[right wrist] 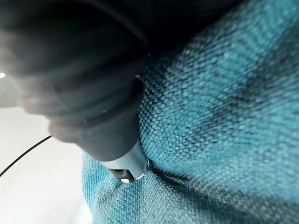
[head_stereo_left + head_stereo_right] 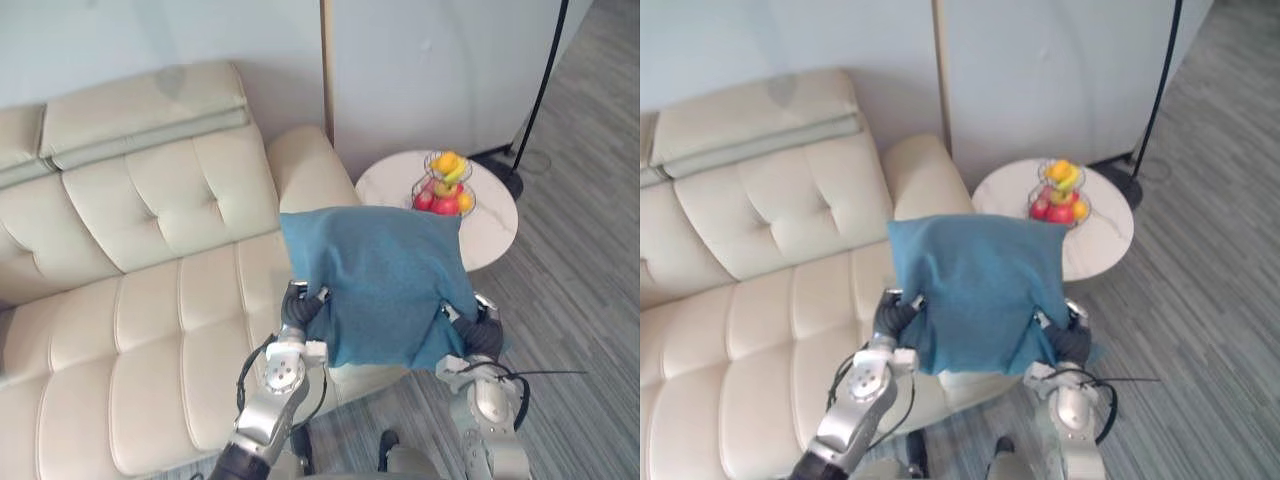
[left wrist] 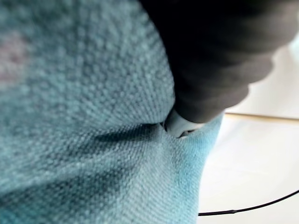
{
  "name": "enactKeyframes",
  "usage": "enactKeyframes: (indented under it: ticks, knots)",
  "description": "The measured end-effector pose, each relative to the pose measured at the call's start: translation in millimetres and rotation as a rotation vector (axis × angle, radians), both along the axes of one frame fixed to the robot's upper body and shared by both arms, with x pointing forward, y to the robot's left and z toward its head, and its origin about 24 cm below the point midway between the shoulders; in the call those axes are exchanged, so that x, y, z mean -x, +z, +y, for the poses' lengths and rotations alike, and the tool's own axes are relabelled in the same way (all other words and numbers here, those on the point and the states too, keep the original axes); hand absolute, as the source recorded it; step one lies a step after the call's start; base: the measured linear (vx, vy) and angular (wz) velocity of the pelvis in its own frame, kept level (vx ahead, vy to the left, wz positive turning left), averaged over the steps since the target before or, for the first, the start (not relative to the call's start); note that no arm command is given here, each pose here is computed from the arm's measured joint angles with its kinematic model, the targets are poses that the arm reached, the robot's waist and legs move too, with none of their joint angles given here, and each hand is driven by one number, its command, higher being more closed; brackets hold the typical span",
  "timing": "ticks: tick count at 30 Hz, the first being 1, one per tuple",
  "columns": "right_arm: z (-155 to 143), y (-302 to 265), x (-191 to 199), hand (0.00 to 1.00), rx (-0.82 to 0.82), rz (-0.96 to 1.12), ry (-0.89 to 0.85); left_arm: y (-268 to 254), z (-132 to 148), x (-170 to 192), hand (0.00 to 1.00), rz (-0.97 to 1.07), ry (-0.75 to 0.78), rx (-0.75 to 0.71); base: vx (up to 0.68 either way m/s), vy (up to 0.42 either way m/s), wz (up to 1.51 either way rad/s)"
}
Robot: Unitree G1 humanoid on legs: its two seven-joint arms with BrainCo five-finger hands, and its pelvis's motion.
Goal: Pick up cushions and gather them together orderly.
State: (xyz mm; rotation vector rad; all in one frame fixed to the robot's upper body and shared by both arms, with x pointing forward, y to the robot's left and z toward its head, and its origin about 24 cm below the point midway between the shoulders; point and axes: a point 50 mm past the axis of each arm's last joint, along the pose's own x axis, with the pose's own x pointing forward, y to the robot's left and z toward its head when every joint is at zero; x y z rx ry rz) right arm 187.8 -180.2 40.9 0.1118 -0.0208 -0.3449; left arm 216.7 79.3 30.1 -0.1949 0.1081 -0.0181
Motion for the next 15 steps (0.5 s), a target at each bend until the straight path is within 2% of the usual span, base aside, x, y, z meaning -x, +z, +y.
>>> enactKeyframes:
  ticks: [9, 15]
  knots:
    - [7, -3, 16, 1.00, 0.102, 0.031, 0.044, -12, 10, 23, 1.00, 0.056, 0.002, -0.009, -0.01, -0.009, 0.22]
    - [7, -14, 9, 1.00, 0.130, 0.059, 0.071, -16, 14, 26, 1.00, 0.072, 0.010, -0.013, -0.05, -0.016, 0.69]
